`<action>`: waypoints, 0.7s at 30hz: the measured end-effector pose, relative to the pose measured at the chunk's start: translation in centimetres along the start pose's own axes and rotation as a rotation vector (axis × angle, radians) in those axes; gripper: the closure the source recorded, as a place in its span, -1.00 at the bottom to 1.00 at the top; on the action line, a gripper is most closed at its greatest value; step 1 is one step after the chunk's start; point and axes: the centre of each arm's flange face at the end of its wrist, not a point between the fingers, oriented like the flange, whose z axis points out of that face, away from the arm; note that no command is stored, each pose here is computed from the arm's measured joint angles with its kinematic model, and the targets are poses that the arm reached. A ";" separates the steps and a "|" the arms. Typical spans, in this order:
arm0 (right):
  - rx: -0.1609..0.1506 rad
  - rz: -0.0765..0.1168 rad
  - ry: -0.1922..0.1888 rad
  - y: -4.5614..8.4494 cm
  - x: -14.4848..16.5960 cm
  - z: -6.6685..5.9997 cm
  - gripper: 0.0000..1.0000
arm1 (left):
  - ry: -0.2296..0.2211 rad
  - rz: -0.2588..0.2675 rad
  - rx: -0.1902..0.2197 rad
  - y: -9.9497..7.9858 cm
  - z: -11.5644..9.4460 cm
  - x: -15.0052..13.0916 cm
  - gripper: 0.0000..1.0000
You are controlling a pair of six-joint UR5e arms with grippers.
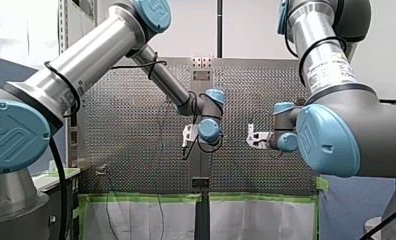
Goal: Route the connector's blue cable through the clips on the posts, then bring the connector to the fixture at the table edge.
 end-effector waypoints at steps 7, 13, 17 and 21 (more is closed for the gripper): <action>0.000 0.000 -0.001 0.0 0.0 0.0 1.00 | 0.005 -0.005 -0.003 0.2 0.1 0.0 -1.00; 0.001 0.000 -0.004 0.0 0.0 0.0 1.00 | 0.017 -0.018 -0.004 0.3 -0.1 0.0 -1.00; 0.000 0.000 -0.004 0.0 0.0 0.0 1.00 | 0.038 -0.030 0.012 0.1 -1.5 -0.2 -1.00; -0.003 0.000 -0.005 0.2 0.0 -0.1 1.00 | 0.042 -0.051 0.049 -0.3 -3.1 -0.7 -1.00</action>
